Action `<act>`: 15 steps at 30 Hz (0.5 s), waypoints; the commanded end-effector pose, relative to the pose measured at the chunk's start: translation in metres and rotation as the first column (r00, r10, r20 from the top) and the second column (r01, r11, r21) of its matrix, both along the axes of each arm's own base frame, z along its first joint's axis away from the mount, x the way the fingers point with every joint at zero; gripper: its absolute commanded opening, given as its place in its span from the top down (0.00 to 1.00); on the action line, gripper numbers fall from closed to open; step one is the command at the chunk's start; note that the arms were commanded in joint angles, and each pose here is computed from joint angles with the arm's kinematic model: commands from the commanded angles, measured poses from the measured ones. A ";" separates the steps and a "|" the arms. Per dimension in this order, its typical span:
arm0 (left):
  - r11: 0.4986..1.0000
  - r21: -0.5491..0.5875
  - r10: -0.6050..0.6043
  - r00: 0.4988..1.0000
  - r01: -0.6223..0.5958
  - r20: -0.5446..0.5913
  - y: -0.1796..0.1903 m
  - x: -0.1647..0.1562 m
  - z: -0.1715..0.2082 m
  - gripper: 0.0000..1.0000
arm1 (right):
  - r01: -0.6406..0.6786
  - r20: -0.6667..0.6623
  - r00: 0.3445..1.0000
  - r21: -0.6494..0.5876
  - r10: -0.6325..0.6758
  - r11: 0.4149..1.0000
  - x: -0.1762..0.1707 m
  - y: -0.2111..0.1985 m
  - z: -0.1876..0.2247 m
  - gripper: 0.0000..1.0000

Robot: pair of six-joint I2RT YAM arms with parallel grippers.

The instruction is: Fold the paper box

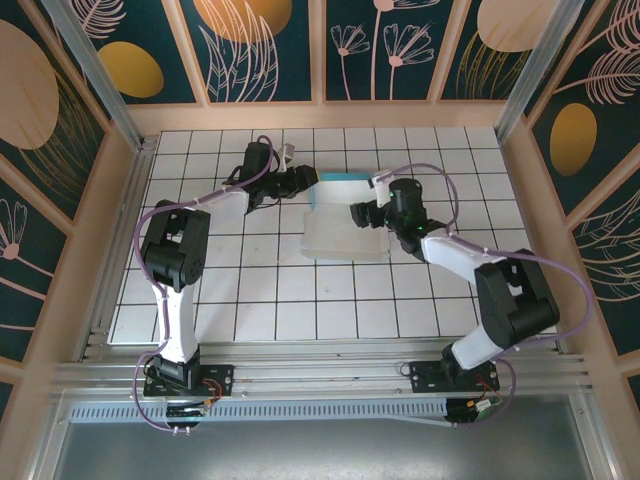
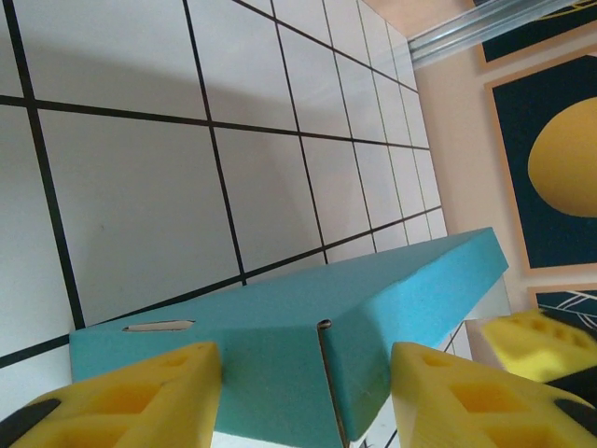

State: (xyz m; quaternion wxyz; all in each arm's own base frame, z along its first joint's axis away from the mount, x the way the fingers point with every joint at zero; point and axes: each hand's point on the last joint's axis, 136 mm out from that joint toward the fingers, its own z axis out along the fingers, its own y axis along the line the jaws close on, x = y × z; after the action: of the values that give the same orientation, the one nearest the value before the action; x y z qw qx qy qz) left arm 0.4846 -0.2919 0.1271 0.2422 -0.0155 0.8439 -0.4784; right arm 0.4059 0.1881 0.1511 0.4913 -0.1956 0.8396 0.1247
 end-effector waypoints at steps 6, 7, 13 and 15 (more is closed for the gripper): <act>0.999 0.039 -0.035 0.998 0.037 -0.050 -0.005 -0.011 -0.012 0.50 | 0.012 0.125 0.992 -0.004 -0.012 1.000 -0.008 -0.071 0.046 0.05; 0.998 0.039 -0.037 0.998 0.039 -0.047 -0.005 -0.010 -0.011 0.50 | 0.019 0.128 0.992 0.013 -0.021 1.000 -0.005 -0.083 0.048 0.06; 0.999 0.036 -0.035 0.999 0.037 -0.040 -0.005 -0.009 -0.007 0.50 | 0.141 0.095 0.985 0.036 -0.144 0.989 0.036 -0.158 0.031 0.21; 0.999 0.035 -0.039 0.998 0.041 -0.043 -0.006 -0.009 -0.007 0.50 | 0.130 0.074 0.989 -0.031 -0.128 0.991 0.050 -0.165 0.015 0.22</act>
State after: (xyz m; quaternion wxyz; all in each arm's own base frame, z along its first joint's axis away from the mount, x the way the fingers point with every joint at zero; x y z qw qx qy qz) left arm 0.4839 -0.2930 0.1290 0.2381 -0.0105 0.8471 -0.4749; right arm 0.4405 0.0189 0.1718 0.5279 -0.1072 0.8397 0.0692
